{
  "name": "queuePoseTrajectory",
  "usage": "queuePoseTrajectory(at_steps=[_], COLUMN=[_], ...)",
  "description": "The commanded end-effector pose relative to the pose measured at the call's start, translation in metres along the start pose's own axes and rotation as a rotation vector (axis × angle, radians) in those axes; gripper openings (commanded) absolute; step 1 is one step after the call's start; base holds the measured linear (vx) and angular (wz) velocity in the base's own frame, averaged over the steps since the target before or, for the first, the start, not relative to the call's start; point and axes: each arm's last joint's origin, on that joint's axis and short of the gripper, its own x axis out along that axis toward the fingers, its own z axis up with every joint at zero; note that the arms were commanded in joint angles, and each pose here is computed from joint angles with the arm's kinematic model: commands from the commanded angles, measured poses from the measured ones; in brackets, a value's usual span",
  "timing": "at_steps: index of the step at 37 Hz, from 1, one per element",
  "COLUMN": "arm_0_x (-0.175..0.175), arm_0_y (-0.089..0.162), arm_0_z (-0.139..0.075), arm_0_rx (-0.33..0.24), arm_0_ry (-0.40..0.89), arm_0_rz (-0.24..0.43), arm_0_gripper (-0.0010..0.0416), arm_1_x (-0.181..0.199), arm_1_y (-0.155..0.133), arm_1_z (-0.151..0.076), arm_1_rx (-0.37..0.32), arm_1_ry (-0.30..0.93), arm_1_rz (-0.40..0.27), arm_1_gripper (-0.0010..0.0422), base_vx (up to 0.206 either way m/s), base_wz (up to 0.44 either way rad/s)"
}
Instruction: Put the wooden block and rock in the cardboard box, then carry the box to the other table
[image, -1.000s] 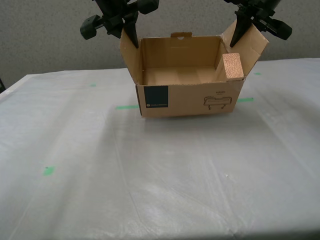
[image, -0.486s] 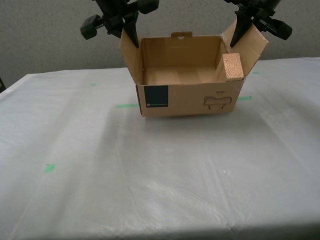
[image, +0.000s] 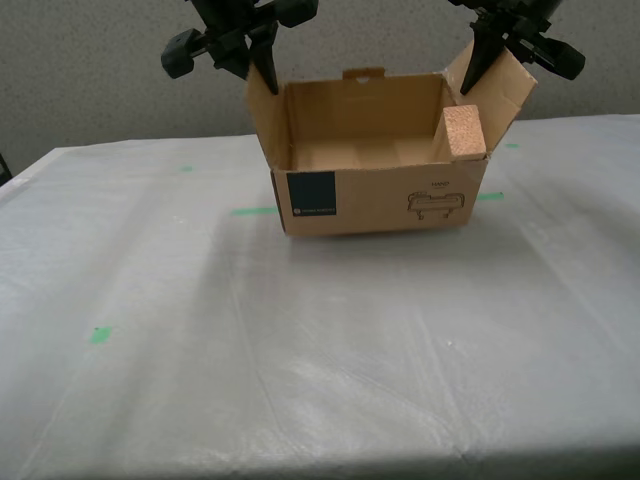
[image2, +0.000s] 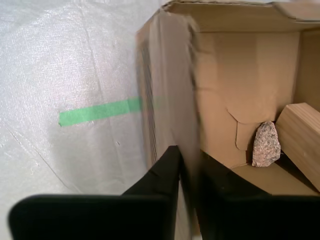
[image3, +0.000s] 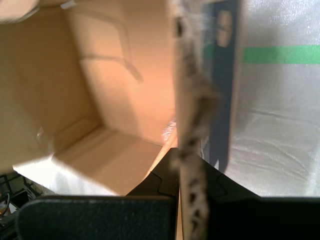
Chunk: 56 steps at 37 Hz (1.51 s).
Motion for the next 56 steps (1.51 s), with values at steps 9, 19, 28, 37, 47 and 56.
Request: queuePoseTrajectory(at_steps=[9, 19, 28, 37, 47, 56], arm_0_x=[-0.0007, -0.0006, -0.0007, -0.0007, -0.0008, -0.0008], arm_0_y=[-0.0016, -0.0014, -0.0014, -0.0014, -0.0015, -0.0014], arm_0_z=[0.0005, 0.0007, 0.0006, 0.0007, 0.0009, 0.0011], arm_0_rx=[0.004, 0.003, 0.003, 0.003, 0.002, 0.002], arm_0_ry=[-0.016, -0.018, -0.016, -0.017, -0.019, -0.021], arm_0_rz=[-0.062, -0.062, -0.062, -0.062, -0.062, -0.061], arm_0_gripper=[0.0001, 0.0001, 0.0001, 0.0001, 0.0001, 0.0001], arm_1_x=[-0.0002, -0.0001, -0.0002, -0.0002, -0.0002, -0.0002], arm_1_y=[-0.0005, -0.001, -0.001, -0.0012, -0.0013, -0.0017], arm_1_z=[0.0018, 0.003, 0.0026, 0.003, 0.0029, 0.003], arm_1_rx=[0.002, 0.004, 0.007, 0.018, 0.016, 0.017], arm_1_ry=[-0.018, -0.03, -0.027, -0.03, -0.03, -0.032], arm_1_rz=[-0.006, -0.012, -0.011, -0.012, -0.012, -0.013], arm_1_gripper=[0.0118, 0.0195, 0.0262, 0.0322, 0.0377, 0.0396], base_vx=[0.0, 0.0, 0.0, 0.0, 0.0, 0.0], base_wz=[0.0, 0.0, 0.0, 0.0, 0.0, 0.0])
